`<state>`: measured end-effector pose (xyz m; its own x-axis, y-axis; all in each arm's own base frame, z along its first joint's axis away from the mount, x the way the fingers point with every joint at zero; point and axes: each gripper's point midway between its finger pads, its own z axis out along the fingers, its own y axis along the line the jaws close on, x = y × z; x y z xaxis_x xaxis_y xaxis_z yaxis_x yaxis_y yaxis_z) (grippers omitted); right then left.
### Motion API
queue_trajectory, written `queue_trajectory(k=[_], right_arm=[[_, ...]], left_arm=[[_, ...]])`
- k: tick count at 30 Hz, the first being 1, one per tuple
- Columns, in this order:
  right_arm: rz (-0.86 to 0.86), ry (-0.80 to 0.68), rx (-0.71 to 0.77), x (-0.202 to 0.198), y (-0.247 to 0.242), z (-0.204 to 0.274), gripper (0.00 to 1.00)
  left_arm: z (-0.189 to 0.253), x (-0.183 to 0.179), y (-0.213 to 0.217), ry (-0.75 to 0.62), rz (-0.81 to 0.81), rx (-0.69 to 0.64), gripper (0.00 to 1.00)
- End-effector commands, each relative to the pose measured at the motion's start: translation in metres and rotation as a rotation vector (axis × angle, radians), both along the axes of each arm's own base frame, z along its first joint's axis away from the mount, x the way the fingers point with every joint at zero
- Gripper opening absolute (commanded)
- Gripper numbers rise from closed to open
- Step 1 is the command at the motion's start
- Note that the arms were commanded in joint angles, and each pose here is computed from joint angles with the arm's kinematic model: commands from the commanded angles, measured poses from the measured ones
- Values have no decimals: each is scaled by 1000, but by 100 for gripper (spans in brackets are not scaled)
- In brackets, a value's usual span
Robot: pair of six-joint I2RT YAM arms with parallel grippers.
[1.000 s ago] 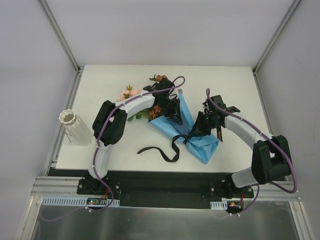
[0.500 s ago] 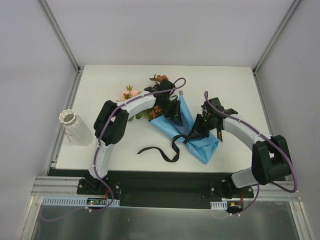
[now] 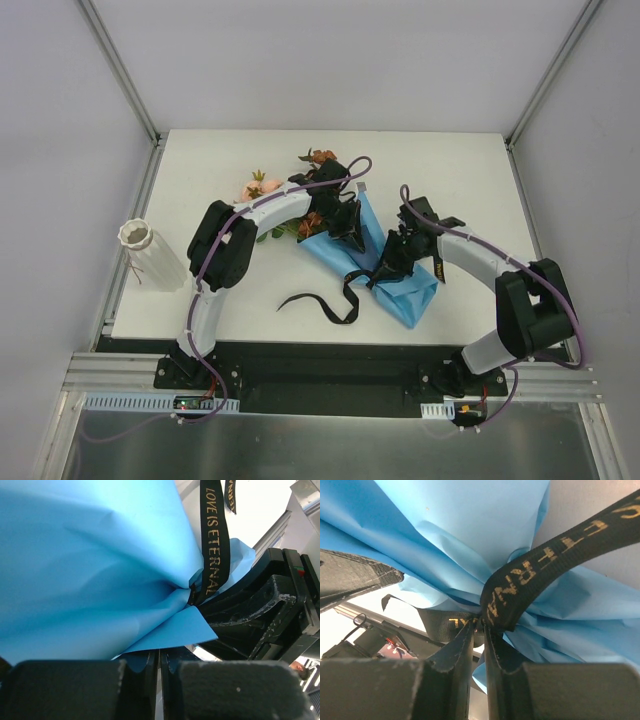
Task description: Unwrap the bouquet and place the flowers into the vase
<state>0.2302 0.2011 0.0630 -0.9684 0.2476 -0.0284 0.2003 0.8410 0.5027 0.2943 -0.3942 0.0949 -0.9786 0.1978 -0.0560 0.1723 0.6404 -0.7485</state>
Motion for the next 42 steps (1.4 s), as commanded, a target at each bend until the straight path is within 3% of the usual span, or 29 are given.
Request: queue_trajectory(k=[1,11,19,31,38,42], right_arm=[[-3,-54,-61,5,-3,12,17],[29,-51,-89,3,5,7,20],[22,-106,11,12,23,37,1],[66,-269,51,11,19,65,1],[244,-323,19,-3,23,59,1],[476,-309,-34,-30,36,47,4]], left_arm=[[13,-4,-2,-27,-40,-42,0],[11,-6,0,-24,-45,-39,0],[6,-6,3,-21,-35,-22,0],[-28,-2,21,14,-1,54,0],[-32,-3,25,15,2,65,0],[-30,-3,23,16,-2,56,0]])
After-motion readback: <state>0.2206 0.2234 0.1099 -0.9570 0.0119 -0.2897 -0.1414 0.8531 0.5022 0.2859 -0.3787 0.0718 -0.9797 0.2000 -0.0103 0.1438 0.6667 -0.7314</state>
